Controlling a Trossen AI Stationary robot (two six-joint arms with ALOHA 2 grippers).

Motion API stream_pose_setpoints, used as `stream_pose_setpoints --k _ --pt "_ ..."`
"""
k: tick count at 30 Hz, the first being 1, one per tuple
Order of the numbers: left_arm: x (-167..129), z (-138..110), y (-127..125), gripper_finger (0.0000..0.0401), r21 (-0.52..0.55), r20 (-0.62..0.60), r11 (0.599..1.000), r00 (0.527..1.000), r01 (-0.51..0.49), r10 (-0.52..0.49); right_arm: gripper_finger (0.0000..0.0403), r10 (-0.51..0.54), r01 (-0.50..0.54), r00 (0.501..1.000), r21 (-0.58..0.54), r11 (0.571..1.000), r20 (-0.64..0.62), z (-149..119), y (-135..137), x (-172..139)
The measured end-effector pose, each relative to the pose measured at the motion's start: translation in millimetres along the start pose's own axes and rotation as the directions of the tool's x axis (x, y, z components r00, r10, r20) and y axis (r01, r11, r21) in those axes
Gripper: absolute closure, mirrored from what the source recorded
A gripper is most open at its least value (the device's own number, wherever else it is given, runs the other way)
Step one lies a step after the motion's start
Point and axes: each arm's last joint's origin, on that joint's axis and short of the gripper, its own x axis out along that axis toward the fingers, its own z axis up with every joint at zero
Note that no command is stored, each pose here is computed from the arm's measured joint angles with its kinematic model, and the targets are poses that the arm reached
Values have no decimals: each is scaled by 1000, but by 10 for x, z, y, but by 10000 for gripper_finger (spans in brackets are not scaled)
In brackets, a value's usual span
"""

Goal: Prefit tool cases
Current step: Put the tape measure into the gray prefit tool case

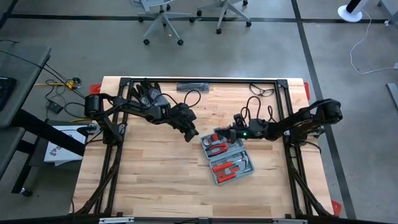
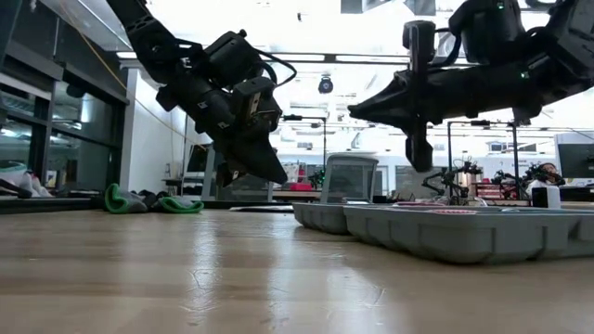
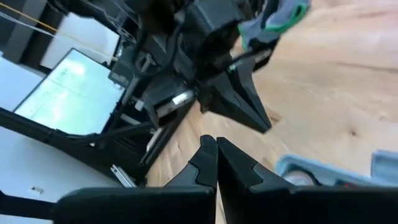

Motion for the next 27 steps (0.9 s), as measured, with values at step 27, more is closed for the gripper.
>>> stream_pose_setpoints --k 27 --pt "0 0 1 401 -2 3 1000 1000 -6 6 403 -137 145 969 26 989 -204 -231 -332 86"
